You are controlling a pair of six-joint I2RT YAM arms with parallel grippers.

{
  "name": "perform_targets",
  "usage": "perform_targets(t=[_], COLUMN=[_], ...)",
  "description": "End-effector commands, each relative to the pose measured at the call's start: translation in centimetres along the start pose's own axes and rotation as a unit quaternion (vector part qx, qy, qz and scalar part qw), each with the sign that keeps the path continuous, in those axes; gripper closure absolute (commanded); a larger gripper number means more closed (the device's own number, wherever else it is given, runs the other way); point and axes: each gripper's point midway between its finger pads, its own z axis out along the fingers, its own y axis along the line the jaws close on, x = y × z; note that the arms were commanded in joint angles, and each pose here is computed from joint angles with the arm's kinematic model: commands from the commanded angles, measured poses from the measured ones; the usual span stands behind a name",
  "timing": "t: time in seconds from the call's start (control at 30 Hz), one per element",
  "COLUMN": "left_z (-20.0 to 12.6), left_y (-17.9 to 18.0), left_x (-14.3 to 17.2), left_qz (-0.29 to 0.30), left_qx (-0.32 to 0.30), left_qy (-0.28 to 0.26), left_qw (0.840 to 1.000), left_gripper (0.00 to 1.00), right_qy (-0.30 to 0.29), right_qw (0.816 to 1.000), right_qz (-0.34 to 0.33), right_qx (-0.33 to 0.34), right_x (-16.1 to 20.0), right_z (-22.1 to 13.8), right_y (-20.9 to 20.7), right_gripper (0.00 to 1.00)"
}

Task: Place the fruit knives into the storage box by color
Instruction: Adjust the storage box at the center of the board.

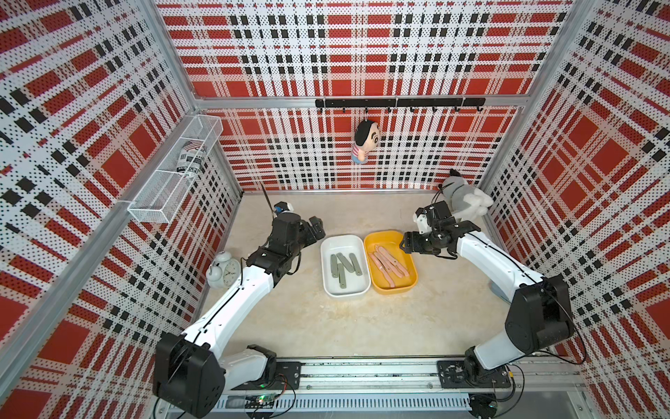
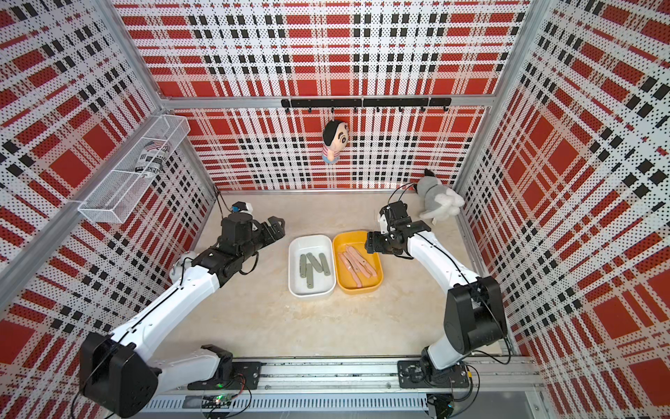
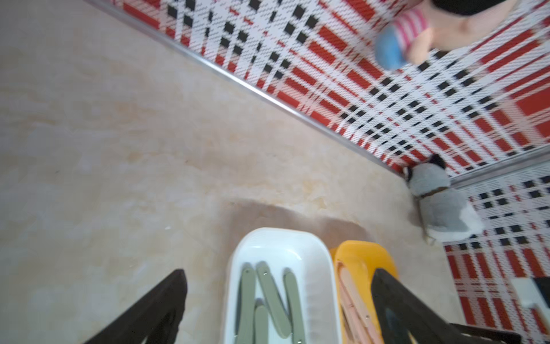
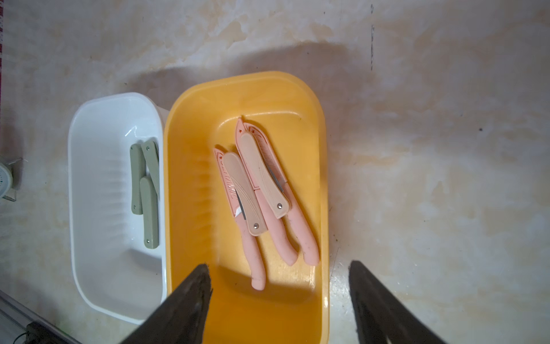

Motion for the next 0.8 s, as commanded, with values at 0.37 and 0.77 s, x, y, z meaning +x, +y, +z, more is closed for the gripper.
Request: perform_targets(t=[0.37,0.77], left_z=[7.6,10.4], left_y=[3.4,-2.5], left_x=[8.0,10.5], left_qz=[0.005,0.031], left_qx=[-0.017,0.043], left_qy=[0.111,0.136], left_qw=[0.994,0.989], left_gripper=[0.02,0.02], right_qy=[0.014,-0.019], right_qw=[1.000,0.998], right_qz=[0.023,0.054], right_qx=[-0.002,-0.014], right_x=[3.1,2.1], right_z=[2.0,0.4], right_y=[-1.4,-2.6], right_gripper=[0.22,0.21])
